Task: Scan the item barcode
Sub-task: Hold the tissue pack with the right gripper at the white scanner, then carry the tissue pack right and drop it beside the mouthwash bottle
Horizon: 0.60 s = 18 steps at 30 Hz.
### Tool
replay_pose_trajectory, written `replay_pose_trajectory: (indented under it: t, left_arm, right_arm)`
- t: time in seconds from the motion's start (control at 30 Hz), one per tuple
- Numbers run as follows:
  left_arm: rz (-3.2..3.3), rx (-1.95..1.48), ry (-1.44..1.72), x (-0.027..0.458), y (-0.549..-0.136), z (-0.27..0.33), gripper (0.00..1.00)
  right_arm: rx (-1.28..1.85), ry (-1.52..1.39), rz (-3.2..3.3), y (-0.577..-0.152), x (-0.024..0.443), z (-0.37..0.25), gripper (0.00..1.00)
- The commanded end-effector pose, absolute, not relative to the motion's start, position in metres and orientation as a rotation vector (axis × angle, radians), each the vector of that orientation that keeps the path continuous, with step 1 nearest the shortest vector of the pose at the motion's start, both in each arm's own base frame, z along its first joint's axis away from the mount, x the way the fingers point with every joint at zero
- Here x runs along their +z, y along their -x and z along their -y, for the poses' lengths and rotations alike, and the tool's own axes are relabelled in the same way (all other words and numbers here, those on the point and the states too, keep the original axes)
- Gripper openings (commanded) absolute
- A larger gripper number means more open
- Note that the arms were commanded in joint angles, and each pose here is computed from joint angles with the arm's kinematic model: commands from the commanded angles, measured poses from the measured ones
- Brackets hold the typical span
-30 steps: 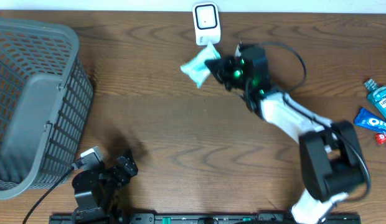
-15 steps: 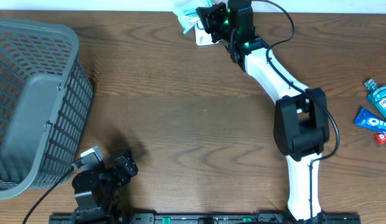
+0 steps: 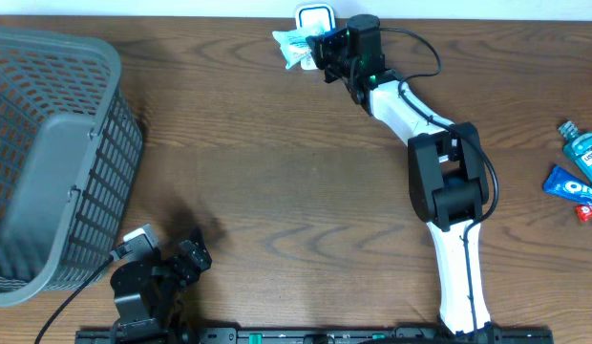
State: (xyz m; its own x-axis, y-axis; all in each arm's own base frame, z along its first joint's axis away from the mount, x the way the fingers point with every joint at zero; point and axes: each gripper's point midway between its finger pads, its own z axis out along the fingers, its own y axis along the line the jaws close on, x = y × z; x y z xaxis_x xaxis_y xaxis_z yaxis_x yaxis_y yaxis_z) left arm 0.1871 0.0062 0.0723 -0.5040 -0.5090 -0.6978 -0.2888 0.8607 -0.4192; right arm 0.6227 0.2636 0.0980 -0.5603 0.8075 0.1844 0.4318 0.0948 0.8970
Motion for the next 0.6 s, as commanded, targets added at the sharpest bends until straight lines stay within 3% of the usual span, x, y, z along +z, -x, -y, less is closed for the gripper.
replay_pose_trajectory:
  t: [0.0,0.2,0.33,0.57]
  left_arm:
    - [-2.150,-0.310,0.582,0.067,-0.184,-0.005,0.98]
    - [-2.150,-0.310,0.582,0.067,-0.184,-0.005,0.98]
    - [-2.150,-0.310,0.582,0.067,-0.184,-0.005,0.98]
    - [-2.150,-0.310,0.582,0.067,-0.184,-0.005,0.98]
  right_arm:
    - [1.493,-1.190,-1.991,-0.629,0.119,-0.262,0.02]
    - [1.492,-1.123,-2.002,-0.630,0.123,-0.257,0.02]
    - [1.428,-0.873,-2.018,-0.636,0.148,-0.251,0.02]
    - [1.282,-0.808,-2.120,-0.615,0.191,-0.226,0.02]
